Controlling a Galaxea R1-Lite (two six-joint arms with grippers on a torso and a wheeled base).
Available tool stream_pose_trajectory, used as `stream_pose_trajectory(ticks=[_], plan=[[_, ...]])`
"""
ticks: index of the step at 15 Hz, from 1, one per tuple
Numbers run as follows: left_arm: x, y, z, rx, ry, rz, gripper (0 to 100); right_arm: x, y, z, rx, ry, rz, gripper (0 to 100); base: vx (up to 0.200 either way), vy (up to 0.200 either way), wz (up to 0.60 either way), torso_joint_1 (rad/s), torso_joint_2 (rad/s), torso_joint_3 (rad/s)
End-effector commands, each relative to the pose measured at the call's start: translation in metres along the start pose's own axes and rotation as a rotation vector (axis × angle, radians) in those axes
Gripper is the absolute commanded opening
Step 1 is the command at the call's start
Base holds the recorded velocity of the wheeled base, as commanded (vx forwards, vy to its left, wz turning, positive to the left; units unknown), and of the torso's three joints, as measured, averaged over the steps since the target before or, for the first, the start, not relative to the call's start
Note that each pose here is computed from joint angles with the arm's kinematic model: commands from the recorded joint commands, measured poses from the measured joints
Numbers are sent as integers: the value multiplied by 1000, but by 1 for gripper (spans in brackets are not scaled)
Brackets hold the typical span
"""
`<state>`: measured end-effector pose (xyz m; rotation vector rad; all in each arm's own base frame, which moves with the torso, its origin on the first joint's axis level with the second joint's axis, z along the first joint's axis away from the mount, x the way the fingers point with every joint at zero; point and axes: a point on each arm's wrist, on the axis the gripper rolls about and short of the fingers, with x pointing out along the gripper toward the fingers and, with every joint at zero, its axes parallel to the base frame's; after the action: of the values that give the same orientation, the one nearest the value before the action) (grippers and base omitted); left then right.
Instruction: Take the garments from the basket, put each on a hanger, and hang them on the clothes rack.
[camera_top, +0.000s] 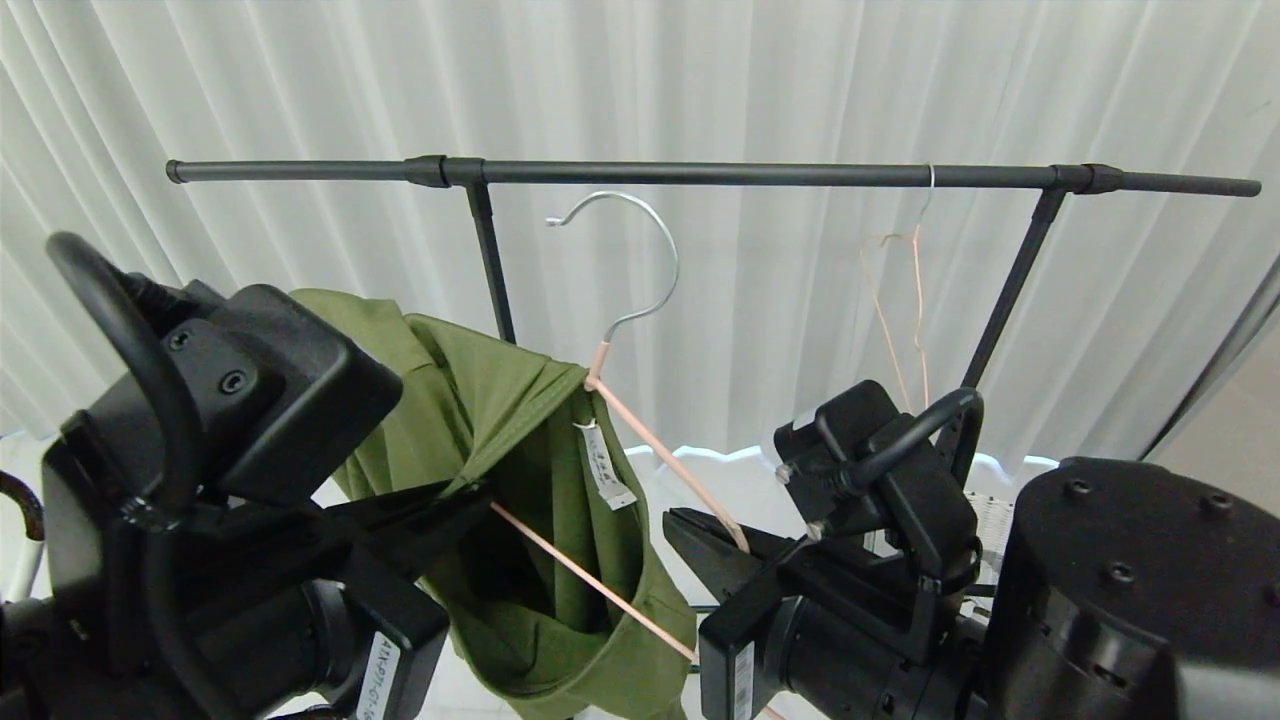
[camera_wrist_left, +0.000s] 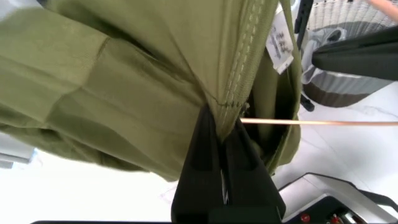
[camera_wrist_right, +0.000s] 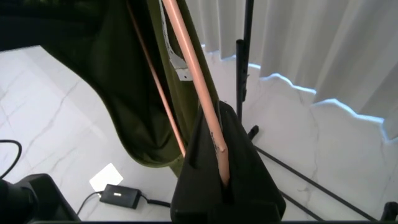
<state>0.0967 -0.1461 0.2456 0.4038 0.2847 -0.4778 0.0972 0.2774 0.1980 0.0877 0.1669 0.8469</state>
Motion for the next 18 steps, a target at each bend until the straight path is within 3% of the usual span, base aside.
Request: stream_pose_trajectory(ticks=[1,8,11,13,14,18], plan=[[2,-1,-1,3,6,0,0,-1,1,2,0,-6,3,0,0,0,0,0,0,0],[1,-2,1,0,-4,-10,0,-1,0,3,-7,-16,5,0,0,0,0,0,0,0],[7,-9,9,-24,-56,-20,0,0,-8,6,-4,-26,-17,0,0,0,0,0,0,0],[13,-13,9,-18,-49,-20,0,-1,-10,8,-8,-31,-23,0,0,0,0,0,0,0],[14,-14,8,-14,-43,-22,100,-1,-11,9,-7,-33,-26,0,0,0,0,0,0,0],[14,-14,6,-13,-39,-21,100,-4,-15,14,1,-50,-35,0,0,0,0,0,0,0]])
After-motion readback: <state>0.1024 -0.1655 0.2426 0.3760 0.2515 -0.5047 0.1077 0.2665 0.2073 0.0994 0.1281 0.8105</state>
